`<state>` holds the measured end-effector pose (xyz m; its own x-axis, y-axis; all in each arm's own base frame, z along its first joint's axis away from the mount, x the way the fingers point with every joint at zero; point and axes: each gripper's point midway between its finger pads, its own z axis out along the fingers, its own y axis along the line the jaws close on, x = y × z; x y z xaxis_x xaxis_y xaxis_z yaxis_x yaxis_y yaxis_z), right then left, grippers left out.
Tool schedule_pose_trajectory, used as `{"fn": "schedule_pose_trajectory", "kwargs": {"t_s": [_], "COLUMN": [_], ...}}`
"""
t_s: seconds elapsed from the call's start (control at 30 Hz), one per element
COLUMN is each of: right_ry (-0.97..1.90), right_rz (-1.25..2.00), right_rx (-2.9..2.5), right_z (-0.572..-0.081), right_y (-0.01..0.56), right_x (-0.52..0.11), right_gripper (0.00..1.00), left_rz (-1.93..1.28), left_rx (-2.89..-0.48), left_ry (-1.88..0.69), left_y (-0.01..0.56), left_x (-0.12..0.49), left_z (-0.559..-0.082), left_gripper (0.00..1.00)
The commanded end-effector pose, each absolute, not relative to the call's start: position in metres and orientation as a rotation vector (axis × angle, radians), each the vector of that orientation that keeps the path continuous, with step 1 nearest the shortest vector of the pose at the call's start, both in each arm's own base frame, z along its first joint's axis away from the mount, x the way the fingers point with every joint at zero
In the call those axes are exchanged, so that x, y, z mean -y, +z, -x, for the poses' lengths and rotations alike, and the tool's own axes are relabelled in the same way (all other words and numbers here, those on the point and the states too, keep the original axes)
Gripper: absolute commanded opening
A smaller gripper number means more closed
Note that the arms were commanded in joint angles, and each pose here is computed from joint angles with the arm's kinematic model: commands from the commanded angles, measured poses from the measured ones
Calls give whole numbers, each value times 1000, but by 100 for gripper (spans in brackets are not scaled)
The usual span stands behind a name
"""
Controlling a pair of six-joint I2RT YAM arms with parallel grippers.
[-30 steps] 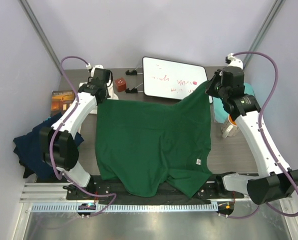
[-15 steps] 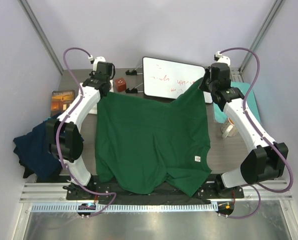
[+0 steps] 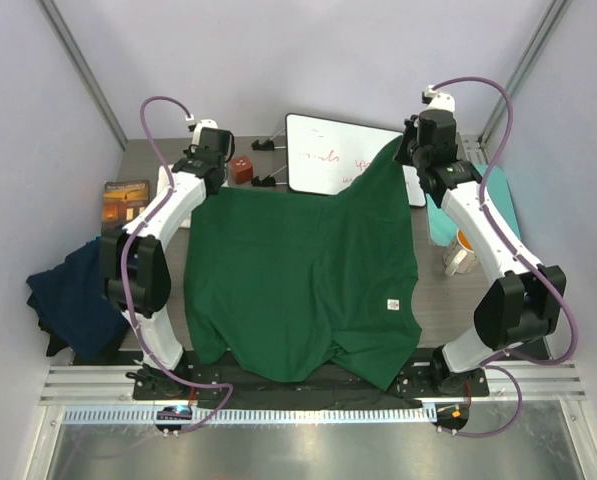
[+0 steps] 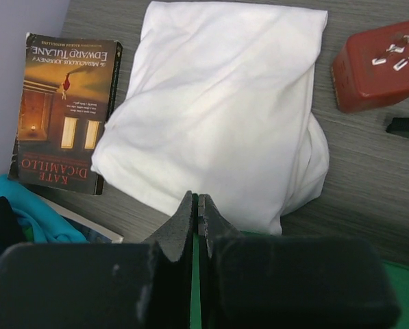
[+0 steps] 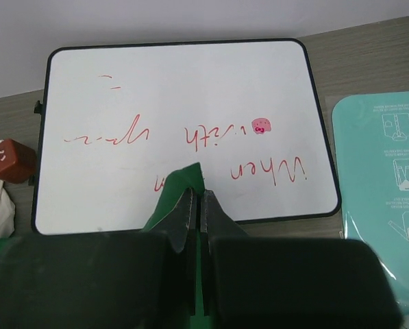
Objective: Fold and stack the t-shirts
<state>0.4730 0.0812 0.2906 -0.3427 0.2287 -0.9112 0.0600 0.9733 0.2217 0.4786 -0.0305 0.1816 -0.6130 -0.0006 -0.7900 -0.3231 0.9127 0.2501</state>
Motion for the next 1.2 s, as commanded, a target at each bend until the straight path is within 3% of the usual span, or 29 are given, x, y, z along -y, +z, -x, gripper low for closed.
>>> {"fn": "schedule_pose_trajectory", "kwargs": {"t_s": [0.0, 0.27, 1.17], "right_ry": [178, 93, 243], "right_rz": [-159, -197, -178], "right_rx": [-1862, -1975, -2266], "right_z": [-486, -478, -343], "right_y": [309, 274, 209], "right_x": [-85, -73, -83], "right_gripper": [1, 1, 1], "left_rz": [241, 221, 114], "left_rx": [-2104, -2120, -2282], "left_ry": [495, 555, 609], "left_y": [211, 208, 173], "left_x": [23, 14, 16], "left_z": [-479, -469, -370], "left_gripper": [0, 0, 0]}}
